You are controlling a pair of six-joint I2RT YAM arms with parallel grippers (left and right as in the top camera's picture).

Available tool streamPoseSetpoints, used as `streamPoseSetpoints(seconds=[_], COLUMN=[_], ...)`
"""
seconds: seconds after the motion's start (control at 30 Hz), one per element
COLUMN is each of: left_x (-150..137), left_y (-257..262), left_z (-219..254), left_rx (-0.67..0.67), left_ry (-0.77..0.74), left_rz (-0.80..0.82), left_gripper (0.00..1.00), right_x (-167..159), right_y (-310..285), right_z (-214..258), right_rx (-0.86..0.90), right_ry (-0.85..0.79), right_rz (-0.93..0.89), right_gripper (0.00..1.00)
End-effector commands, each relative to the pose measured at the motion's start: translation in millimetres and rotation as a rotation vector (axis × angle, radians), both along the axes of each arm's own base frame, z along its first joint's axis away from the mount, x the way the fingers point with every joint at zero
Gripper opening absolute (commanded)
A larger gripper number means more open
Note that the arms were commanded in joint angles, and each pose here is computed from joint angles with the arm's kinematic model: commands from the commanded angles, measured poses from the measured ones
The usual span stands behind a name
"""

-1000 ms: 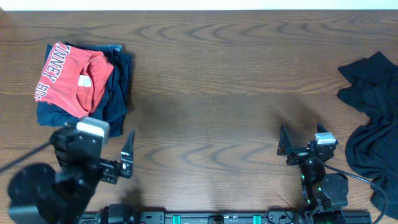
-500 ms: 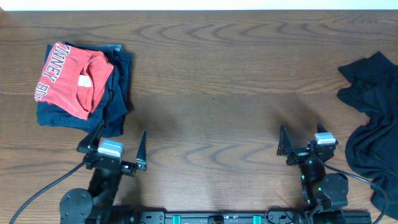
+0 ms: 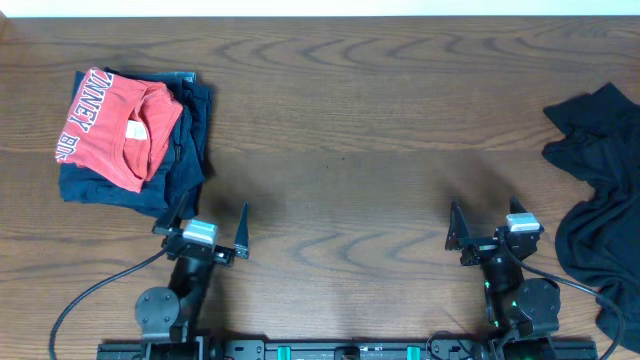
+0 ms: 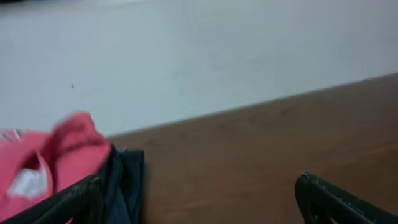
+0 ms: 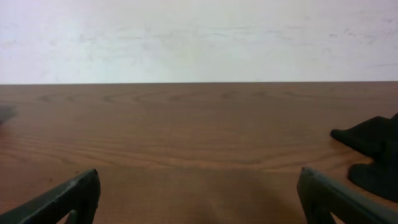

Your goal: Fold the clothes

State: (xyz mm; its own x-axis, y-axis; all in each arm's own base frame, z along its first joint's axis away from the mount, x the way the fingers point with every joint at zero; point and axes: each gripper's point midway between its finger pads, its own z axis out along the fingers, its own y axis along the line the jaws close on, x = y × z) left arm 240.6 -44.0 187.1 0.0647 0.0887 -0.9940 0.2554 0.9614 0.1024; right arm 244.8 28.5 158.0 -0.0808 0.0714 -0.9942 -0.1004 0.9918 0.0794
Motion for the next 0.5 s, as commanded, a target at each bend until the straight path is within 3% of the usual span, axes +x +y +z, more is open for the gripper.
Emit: streamPoseSetpoints(seconds=[0.0,0.47], left_x=[0,-2], left_y=[-2,-3], left_z=[-8,-44], left_rx=[-0.007,-0.007], left_ry=[0.025,0.174], left_rz=[-0.008,-0.010], left_gripper=[0.98,0.98], right_x=[0,0], right_y=[-2,-2], right_z=[-1,-1], right_rx=[-0.015,-0.016], right_ry=[-0.003,-0.001], right_rz=[-0.007,-0.006], right_gripper=[0.99,0.99])
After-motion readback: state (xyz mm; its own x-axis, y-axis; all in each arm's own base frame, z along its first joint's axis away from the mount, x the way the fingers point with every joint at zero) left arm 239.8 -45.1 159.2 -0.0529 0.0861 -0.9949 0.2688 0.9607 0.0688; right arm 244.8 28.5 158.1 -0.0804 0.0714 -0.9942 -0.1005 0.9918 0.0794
